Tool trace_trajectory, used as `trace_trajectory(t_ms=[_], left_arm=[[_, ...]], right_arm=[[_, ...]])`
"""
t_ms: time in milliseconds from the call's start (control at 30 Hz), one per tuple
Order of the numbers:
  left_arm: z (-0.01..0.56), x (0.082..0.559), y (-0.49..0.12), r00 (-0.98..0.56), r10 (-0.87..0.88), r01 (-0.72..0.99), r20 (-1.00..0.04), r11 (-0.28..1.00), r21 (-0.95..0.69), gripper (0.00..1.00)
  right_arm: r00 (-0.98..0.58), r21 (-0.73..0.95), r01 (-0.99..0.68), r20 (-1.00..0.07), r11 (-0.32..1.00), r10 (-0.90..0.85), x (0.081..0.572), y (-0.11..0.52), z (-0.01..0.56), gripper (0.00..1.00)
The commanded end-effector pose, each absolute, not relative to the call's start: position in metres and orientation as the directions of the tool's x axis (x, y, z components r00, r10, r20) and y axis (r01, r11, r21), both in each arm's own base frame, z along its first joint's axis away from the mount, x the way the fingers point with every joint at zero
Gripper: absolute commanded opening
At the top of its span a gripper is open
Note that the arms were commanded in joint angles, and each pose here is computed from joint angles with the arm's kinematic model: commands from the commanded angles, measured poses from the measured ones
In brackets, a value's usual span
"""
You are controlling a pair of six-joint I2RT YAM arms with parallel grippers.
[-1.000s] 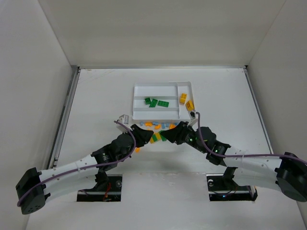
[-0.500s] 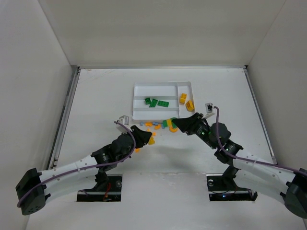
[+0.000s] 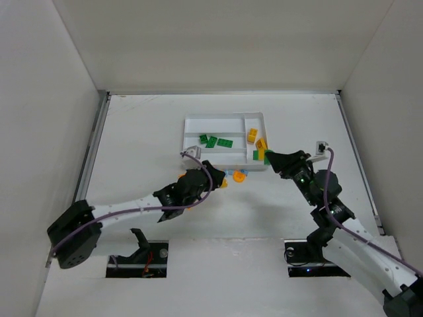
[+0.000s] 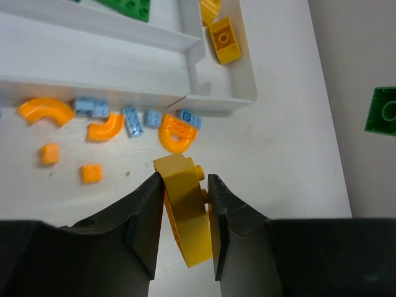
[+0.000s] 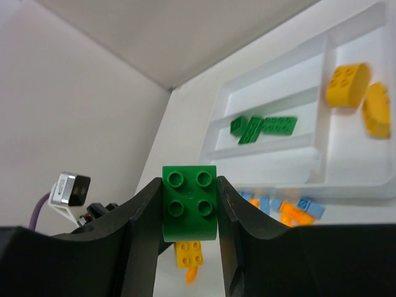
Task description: Sort the legos into containers by color
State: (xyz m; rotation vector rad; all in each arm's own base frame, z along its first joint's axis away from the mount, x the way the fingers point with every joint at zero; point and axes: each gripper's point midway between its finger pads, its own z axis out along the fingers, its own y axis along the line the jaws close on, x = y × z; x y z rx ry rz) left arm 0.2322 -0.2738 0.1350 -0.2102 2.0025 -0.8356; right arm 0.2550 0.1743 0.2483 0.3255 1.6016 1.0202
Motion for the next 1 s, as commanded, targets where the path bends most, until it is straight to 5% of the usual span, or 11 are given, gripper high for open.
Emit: trace_trajectory(t_ms=[0, 533, 600, 633, 733, 967], left_arm=[[0.192, 0.266, -0.316, -0.469, -0.516, 0.295, -0.717, 0.674, -0.677, 0.17], [0.161, 0.370, -0.433, -0.510, -0.480, 0.325, -0.714, 0.661, -0.676, 0.20], [0.155, 0.379, -0.435, -0.511, -0.475, 0.315, -0.716, 0.672, -0.670, 0.27], [0.154, 0.383, -0.437, -0.516, -0.471, 0.313, -0.715, 0.673, -0.670, 0.40], [0.160, 0.383, -0.435, -0.509, -0.473, 0.321, -0.719, 0.671, -0.669, 0.56], [0.182, 0.365, -0.397, -0.521, -0.571, 0.277, -0.634, 0.590, -0.758, 0.62]], right_arm=[[-0.242, 0.745, -0.288, -0.665, 0.602, 0.707, 0.258, 0.150, 0.257, 0.33], [-0.188, 0.761, -0.251, -0.644, 0.598, 0.741, 0.245, 0.117, 0.254, 0.34], [-0.196, 0.761, -0.252, -0.646, 0.598, 0.738, 0.244, 0.118, 0.252, 0.34], [-0.202, 0.764, -0.255, -0.642, 0.593, 0.740, 0.244, 0.118, 0.250, 0.34], [-0.205, 0.761, -0.254, -0.646, 0.598, 0.735, 0.245, 0.118, 0.249, 0.34], [-0.235, 0.772, -0.248, -0.635, 0.586, 0.736, 0.251, 0.125, 0.240, 0.34]])
